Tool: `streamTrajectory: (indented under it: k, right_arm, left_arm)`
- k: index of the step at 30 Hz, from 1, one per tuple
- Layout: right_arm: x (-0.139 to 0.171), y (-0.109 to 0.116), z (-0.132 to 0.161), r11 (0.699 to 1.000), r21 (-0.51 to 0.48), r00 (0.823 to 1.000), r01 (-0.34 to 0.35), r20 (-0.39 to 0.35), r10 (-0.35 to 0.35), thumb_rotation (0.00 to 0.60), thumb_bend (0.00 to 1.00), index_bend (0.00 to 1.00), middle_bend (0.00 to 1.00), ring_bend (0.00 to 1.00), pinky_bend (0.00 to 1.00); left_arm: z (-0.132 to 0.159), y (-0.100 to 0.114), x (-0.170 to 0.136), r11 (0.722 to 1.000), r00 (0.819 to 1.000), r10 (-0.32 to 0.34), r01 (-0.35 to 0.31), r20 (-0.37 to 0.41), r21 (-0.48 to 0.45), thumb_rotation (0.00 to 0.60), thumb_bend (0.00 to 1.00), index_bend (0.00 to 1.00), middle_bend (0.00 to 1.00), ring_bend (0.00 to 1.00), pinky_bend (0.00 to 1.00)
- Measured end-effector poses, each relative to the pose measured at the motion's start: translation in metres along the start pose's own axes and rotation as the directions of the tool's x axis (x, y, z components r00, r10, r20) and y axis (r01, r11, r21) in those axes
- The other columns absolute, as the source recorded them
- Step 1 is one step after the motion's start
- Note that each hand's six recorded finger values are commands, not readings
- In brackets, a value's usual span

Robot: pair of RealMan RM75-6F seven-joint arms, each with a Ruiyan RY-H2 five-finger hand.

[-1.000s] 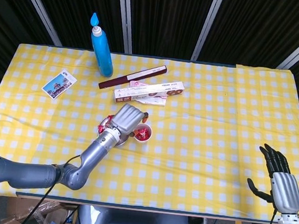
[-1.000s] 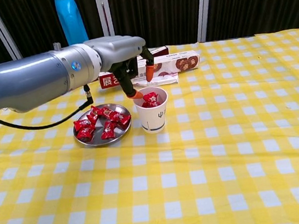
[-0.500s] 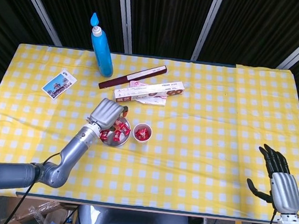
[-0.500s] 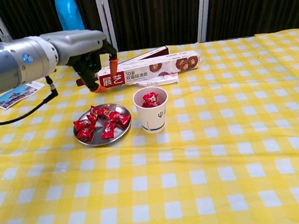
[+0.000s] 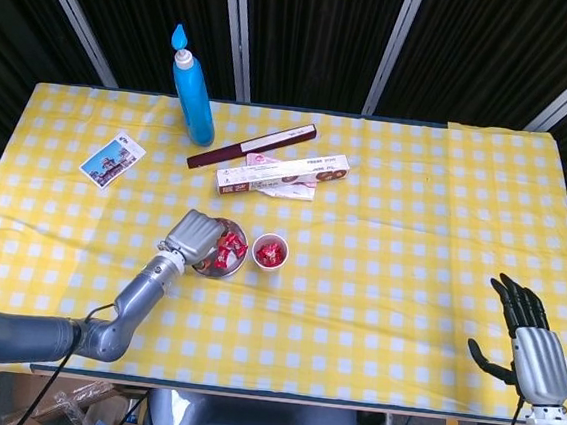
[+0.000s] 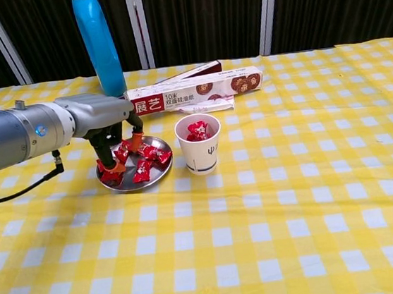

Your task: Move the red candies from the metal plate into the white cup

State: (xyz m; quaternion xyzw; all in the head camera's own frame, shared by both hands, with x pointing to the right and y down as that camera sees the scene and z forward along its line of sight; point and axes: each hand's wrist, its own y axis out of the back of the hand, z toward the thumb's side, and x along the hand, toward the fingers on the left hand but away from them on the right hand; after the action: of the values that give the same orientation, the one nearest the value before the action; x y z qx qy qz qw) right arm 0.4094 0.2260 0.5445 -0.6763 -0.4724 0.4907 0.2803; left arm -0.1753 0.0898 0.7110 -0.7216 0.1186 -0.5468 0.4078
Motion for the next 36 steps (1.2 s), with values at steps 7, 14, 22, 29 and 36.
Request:
streamTrajectory:
  k: [7,14,22,29,36]
  right_arm:
    - [0.000,0.001,0.000,1.000,-0.004,1.000,0.000,0.001,0.000,0.600,0.39,0.00,0.00,0.00,0.00]
    - [0.000,0.000,0.000,1.000,-0.005,1.000,-0.003,0.000,0.003,0.600,0.39,0.00,0.00,0.00,0.00]
    - [0.000,0.000,0.000,1.000,-0.006,1.000,-0.003,0.003,0.003,0.600,0.39,0.00,0.00,0.00,0.00]
    - [0.000,0.000,0.000,1.000,-0.008,1.000,-0.004,0.002,0.004,0.600,0.39,0.00,0.00,0.00,0.00]
    - [0.000,0.000,0.000,1.000,-0.008,1.000,-0.003,0.001,0.003,0.600,0.39,0.00,0.00,0.00,0.00]
  left_arm:
    - [0.009,-0.007,0.008,0.998,0.999,-0.003,0.000,0.041,0.070,0.600,0.27,0.41,0.93,0.97,1.00]
    - [0.013,-0.014,0.013,0.997,0.999,-0.010,0.007,0.045,0.071,0.600,0.27,0.41,0.93,0.97,1.00]
    - [0.021,-0.026,0.018,0.998,0.998,-0.028,0.025,0.051,0.056,0.600,0.38,0.52,0.93,0.97,1.00]
    - [0.020,-0.027,0.017,0.999,0.998,-0.020,0.017,0.052,0.051,0.600,0.46,0.57,0.94,0.97,1.00]
    - [0.013,-0.009,0.011,0.999,0.999,0.022,-0.023,0.048,0.025,0.600,0.46,0.57,0.94,0.97,1.00]
